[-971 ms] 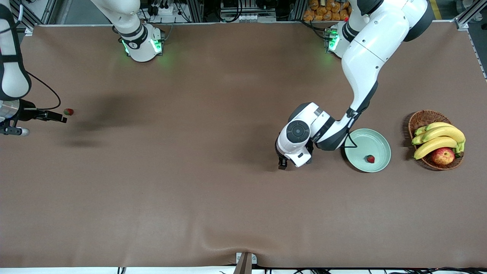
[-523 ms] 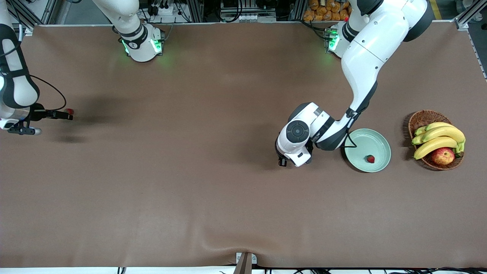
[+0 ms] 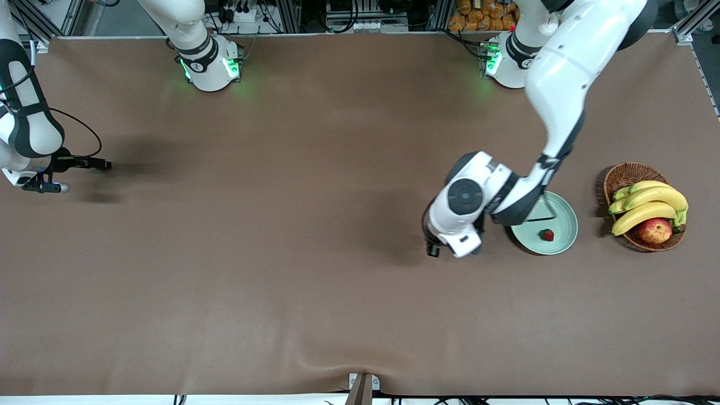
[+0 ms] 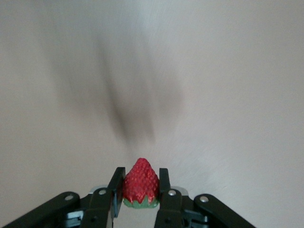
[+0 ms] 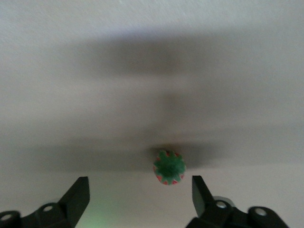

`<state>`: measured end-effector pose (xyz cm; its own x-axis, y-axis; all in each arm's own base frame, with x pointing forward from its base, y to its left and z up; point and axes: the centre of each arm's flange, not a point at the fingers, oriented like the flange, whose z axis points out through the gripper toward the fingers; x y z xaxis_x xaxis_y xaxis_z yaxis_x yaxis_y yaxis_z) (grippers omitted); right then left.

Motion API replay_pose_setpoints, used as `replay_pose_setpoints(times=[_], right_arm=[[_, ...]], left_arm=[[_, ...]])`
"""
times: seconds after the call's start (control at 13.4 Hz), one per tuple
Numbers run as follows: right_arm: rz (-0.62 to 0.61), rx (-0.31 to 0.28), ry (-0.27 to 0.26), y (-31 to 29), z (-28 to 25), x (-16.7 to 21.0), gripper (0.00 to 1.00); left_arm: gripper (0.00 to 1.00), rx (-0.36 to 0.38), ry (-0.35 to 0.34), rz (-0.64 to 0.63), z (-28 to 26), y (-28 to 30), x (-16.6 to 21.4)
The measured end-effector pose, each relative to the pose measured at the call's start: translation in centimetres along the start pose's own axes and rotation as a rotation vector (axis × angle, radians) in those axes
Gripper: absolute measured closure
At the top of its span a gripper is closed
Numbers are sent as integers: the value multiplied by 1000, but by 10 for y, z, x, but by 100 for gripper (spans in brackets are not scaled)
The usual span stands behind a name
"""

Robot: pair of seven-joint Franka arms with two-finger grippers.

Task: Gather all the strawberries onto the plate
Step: 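Carry the second strawberry to the plate with the left gripper while the right grasps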

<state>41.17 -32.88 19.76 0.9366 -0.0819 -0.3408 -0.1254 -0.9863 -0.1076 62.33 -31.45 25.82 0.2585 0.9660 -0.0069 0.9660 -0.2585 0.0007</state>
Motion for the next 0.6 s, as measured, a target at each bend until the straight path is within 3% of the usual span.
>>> replay_pose_setpoints(times=[0.07,0.15,0.3,0.6], right_arm=[[0,1,-4,4,2,-3,16],[-1,2,-7,6,5,-5,16],[-3,2,-6,9,11,-5,27],[-10,2,-3,11,25,0,30]], left_arm=[[67,5,19,30,-17,1,16],[67,20,34,60,-30,1,31],[67,69,31,131,-43,-3,66],[67,165,3,319,-23,-23,153]])
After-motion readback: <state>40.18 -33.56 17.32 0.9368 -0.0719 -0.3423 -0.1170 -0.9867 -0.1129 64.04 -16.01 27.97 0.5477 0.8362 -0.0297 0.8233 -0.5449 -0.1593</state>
